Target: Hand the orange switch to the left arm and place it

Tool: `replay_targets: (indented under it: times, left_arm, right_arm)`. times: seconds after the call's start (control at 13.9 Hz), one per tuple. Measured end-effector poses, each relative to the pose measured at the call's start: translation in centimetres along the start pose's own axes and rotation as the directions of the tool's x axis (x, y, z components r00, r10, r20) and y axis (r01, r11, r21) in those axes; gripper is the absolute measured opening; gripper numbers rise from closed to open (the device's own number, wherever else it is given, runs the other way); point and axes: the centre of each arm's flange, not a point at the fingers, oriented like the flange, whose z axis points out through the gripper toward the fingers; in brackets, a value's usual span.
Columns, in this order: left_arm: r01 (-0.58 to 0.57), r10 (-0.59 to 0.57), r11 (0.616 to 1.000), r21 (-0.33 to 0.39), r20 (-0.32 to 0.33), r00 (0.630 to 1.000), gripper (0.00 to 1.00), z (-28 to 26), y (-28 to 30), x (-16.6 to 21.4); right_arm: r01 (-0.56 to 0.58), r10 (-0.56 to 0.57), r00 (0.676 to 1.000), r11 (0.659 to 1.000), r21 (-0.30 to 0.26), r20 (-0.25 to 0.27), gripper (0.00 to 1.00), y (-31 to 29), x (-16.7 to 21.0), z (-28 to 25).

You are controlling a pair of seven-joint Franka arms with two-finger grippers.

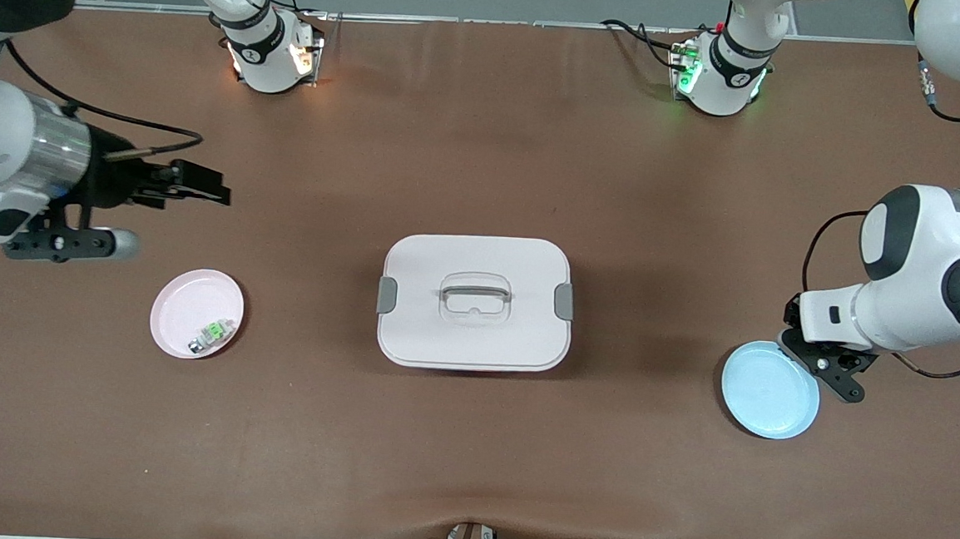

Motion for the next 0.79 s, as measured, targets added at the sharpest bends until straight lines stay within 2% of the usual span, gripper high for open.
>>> replay_targets:
  times: [0.22, 0.43, 0.65, 0.79]
  left_arm:
    - [-0.06, 0.06, 0.998, 0.005, -0.013, 0.998, 0.35, 1.7, -0.7, -1.0]
    - [-0.151, 0.151, 0.988, 0.014, -0.026, 0.988, 0.35, 3.4, -1.7, -2.4]
    - [-0.238, 0.238, 0.971, -0.002, -0.035, 0.971, 0.35, 5.0, -2.6, -3.6]
    - [-0.299, 0.299, 0.954, 0.004, -0.05, 0.953, 0.35, 6.4, -3.0, -3.6]
  right_arm:
    - [0.134, -0.134, 0.991, 0.989, -0.07, -0.002, 1.0, 2.7, -0.1, -0.7]
    - [0.27, -0.271, 0.963, 0.953, -0.139, 0.018, 1.0, 3.6, -0.2, -1.0]
    - [0.467, -0.465, 0.883, 0.859, -0.21, 0.06, 1.0, 5.0, -0.1, -1.5]
    - [0.549, -0.551, 0.832, 0.804, -0.227, 0.059, 1.0, 7.0, 0.2, -2.2]
